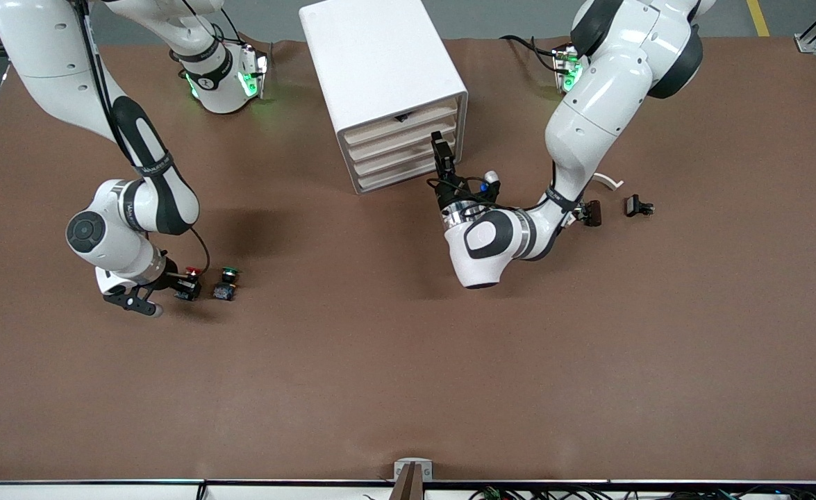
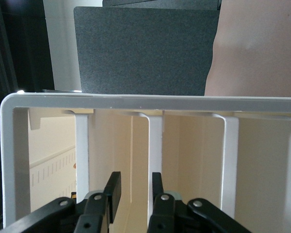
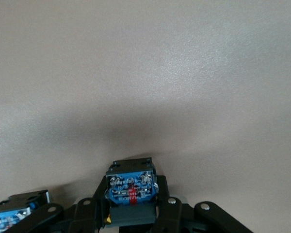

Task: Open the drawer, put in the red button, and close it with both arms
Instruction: 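Grasp the red push button with the right gripper and lift it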

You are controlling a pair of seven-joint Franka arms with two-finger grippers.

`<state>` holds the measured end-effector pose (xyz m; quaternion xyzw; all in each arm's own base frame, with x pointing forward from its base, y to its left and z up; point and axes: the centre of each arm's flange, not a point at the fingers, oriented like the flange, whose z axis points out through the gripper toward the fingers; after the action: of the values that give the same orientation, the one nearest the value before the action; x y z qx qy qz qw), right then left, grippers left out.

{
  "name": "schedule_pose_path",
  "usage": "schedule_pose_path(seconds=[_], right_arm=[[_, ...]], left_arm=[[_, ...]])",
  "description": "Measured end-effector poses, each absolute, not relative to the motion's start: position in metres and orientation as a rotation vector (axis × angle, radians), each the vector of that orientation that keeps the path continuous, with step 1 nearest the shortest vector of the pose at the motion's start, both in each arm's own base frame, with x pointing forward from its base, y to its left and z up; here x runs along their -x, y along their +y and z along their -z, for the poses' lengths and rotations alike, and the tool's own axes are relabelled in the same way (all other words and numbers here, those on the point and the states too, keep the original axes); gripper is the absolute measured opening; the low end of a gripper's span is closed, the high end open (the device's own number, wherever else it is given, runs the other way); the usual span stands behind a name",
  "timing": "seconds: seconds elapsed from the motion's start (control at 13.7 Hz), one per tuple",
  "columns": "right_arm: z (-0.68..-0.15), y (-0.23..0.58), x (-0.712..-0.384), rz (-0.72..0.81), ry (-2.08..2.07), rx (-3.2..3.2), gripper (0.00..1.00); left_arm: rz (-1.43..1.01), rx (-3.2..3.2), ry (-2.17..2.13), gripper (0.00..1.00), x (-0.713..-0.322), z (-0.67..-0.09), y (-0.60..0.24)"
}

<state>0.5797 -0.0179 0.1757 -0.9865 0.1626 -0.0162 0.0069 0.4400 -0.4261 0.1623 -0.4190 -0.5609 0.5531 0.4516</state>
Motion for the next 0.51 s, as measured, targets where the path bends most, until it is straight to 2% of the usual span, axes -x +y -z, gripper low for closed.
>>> schedule_pose_path(seconds=[0.22, 0.51], right_arm=[[-0.204, -0.013, -0.593, -0.107, 0.551, 3.073, 0.41], [-0.319, 0.010, -0.617, -0.286, 0.705, 3.028, 0.41]], left_arm=[[-1.366, 1.034, -1.397, 0.33, -0.443, -0.162, -0.424], [-1.360, 1.022, -1.434, 0.34, -0.452, -0.157, -0.414]])
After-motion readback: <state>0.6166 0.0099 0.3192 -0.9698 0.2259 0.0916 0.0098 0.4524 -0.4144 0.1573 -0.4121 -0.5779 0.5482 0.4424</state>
